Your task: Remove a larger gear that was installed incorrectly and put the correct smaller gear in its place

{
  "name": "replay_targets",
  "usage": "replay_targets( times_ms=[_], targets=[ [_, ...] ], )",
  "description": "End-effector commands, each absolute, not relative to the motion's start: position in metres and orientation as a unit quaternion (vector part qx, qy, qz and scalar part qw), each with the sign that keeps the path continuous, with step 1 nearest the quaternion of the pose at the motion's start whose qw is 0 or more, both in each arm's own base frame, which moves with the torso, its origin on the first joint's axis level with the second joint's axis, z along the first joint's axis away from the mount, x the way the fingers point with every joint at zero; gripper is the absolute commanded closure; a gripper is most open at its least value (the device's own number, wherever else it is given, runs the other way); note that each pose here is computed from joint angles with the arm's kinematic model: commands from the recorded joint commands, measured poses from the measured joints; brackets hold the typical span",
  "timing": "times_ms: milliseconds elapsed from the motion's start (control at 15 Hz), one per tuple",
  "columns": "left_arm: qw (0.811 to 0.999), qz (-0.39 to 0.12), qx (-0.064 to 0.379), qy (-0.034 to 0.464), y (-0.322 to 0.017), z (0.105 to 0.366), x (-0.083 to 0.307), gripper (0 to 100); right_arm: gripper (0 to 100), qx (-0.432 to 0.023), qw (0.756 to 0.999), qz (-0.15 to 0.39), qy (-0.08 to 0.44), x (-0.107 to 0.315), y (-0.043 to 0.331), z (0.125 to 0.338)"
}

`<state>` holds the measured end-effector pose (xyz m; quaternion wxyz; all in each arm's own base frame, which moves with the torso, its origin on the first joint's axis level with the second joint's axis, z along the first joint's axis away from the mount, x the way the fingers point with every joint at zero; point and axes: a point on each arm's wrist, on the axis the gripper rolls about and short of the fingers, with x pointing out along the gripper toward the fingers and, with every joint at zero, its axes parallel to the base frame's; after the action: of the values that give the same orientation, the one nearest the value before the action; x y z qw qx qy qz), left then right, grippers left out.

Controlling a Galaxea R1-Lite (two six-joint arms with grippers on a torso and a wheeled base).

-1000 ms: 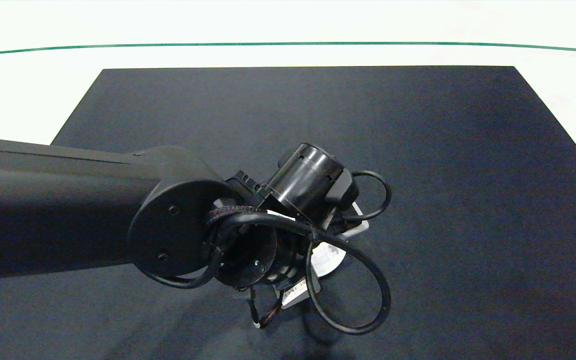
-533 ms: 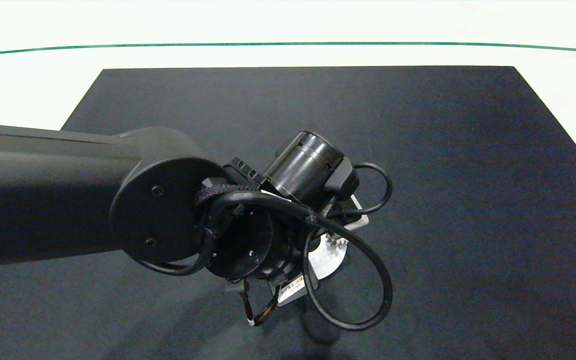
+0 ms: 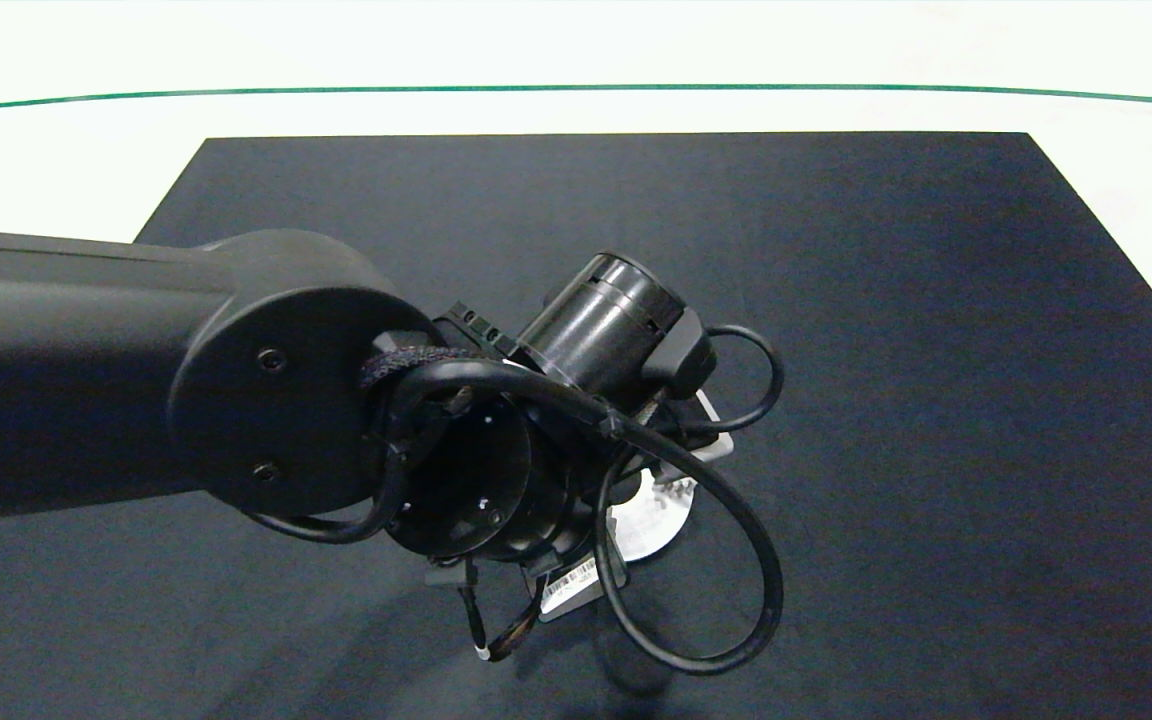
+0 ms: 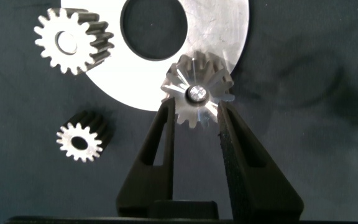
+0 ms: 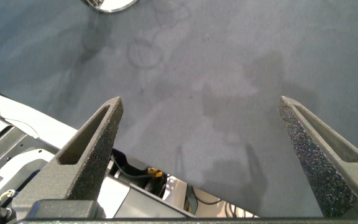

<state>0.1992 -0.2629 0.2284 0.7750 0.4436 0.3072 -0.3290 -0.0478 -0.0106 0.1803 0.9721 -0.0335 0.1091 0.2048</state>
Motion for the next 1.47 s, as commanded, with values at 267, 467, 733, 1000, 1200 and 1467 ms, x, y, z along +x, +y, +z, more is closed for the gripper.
replay_targets(
  times_ms=[267,467,733,1000,1200,1467],
  targets=[
    [0.784,-0.32,0.429,0.315,-0.262,0.229,0.201,0,0,-0.035,0.971,0.207,0.115,-0.049,-0.011,0.178],
    [0.783,-0.317,0.429,0.321,-0.263,0.225,0.205,0,0,-0.035,0.971,0.206,0.12,-0.047,-0.01,0.179],
    [0.781,-0.316,0.429,0.326,-0.267,0.22,0.208,0,0,-0.036,0.97,0.206,0.123,-0.046,-0.01,0.179],
    [0.781,-0.311,0.422,0.338,-0.27,0.213,0.211,0,0,-0.036,0.97,0.206,0.123,-0.046,-0.01,0.179],
    [0.779,-0.309,0.424,0.345,-0.272,0.208,0.214,0,0,-0.037,0.969,0.207,0.127,-0.045,-0.01,0.176],
    [0.775,-0.309,0.427,0.35,-0.276,0.202,0.217,0,0,-0.037,0.97,0.207,0.126,-0.045,-0.01,0.176]
  ],
)
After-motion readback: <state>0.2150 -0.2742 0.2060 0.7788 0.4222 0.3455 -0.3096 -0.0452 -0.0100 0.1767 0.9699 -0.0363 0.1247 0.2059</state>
